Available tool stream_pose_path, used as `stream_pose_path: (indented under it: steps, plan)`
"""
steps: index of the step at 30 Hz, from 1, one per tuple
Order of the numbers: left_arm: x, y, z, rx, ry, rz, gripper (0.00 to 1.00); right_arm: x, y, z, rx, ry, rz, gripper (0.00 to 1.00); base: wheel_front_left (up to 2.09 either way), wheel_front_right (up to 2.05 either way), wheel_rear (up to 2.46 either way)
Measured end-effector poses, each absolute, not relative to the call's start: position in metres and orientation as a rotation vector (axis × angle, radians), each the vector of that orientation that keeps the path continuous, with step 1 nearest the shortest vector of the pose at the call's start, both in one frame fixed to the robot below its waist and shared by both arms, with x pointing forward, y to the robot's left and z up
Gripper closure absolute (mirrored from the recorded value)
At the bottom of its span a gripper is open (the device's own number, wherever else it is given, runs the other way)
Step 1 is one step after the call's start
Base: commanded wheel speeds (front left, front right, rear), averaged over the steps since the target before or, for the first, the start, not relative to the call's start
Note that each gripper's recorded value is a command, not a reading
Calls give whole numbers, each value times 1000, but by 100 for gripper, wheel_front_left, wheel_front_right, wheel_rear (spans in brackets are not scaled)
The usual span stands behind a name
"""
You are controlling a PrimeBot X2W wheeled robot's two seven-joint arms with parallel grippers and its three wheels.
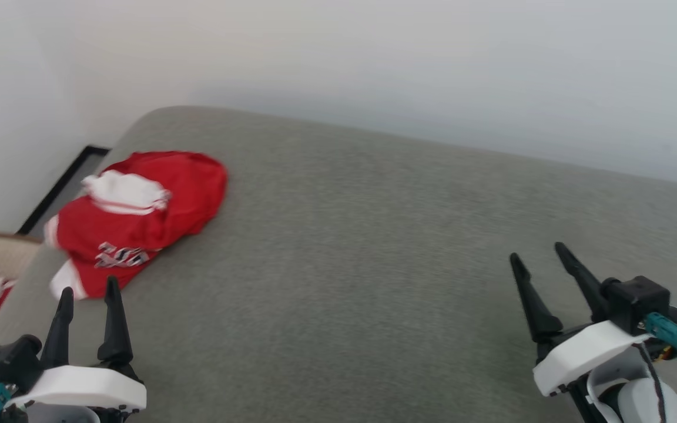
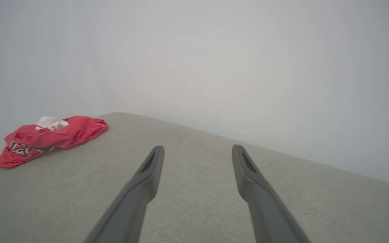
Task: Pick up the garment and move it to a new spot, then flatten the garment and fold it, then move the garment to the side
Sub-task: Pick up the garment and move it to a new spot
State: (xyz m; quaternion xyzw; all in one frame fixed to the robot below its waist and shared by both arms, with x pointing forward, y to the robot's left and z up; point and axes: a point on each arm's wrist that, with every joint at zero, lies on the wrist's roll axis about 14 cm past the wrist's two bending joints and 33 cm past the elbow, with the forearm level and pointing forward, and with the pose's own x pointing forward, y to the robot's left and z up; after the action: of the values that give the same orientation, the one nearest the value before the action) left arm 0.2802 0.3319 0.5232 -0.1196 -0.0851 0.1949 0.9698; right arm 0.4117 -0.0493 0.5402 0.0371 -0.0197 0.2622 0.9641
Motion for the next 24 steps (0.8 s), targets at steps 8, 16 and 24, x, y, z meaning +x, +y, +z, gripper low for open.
stream_pose_path:
  steps: [8,16,24]
  plan:
    - [241,354,519,-245,-171,514,0,414,3,538,67,-26,678,0,0,0,0]
    - [223,362,513,-269,-160,581,0,419,24,532,74,-8,729,0,0,0,0]
    - [240,366,516,-287,-162,590,0,435,17,526,89,-4,705,0,0,0,0]
